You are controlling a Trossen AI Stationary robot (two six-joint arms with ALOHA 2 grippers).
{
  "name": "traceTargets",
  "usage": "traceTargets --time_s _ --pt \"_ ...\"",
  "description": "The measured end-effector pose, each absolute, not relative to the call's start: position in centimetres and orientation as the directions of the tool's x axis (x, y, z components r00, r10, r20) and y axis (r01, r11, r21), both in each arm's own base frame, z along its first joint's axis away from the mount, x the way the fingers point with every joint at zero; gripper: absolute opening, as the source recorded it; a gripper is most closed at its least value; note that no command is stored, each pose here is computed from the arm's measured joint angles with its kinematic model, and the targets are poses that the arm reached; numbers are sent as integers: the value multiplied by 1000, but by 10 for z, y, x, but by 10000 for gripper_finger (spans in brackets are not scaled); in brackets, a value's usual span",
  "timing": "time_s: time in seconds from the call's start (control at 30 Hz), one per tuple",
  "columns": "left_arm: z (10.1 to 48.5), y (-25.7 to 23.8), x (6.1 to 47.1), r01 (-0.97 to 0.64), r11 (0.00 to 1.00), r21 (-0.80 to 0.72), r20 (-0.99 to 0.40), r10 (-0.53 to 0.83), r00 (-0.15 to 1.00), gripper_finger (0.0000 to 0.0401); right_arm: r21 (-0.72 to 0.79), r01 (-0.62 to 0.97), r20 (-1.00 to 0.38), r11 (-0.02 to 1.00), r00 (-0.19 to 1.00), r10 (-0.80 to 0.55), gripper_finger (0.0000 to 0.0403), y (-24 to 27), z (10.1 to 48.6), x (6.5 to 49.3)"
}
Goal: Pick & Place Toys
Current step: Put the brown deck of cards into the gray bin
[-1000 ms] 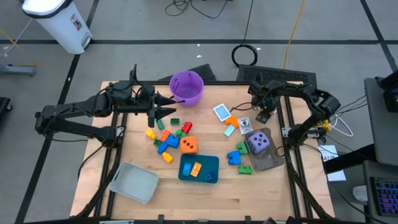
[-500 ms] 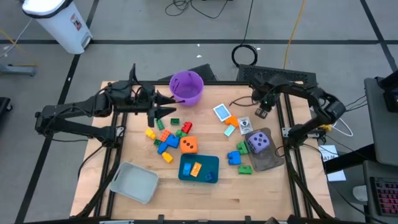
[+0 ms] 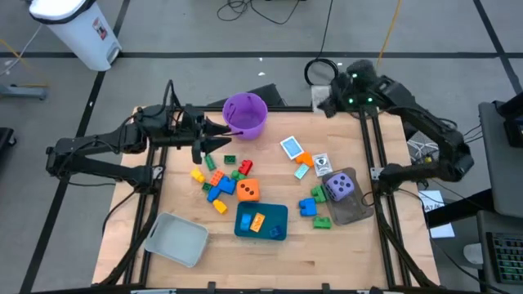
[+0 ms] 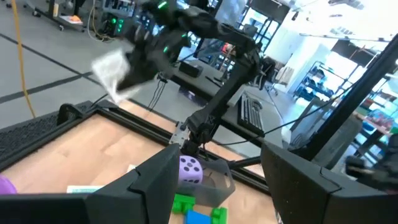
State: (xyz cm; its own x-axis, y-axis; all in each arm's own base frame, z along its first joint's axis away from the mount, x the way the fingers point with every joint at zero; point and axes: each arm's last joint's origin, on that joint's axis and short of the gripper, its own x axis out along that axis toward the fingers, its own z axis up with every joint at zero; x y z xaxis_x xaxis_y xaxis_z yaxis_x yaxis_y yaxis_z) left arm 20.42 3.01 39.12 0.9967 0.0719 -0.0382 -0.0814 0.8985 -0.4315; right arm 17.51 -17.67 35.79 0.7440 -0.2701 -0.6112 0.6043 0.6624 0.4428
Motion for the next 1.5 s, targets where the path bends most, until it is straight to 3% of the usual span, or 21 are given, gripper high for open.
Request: traceTargets --time_s 0.17,0.37,0.6,0.87,1.37,1.5 --pt "391 30 204 -90 880 -467 -38 82 996 232 554 394 -297 733 916 -268 75 -152 399 187" --pt "386 39 215 -109 845 -524 -45 100 994 232 543 162 -151 824 984 -93 63 -111 414 220" --pt "376 47 252 42 852 -523 24 -35 999 232 521 77 -161 850 987 10 72 -69 399 269" --pt "365 55 277 101 859 -501 71 -75 995 232 522 -6 -151 853 984 100 63 -43 381 307" --pt "364 53 285 141 876 -461 107 -103 989 232 559 -62 -107 827 984 145 69 -39 368 332" --pt "364 52 284 147 879 -453 103 -112 988 212 557 -68 -100 828 984 148 74 -39 369 331"
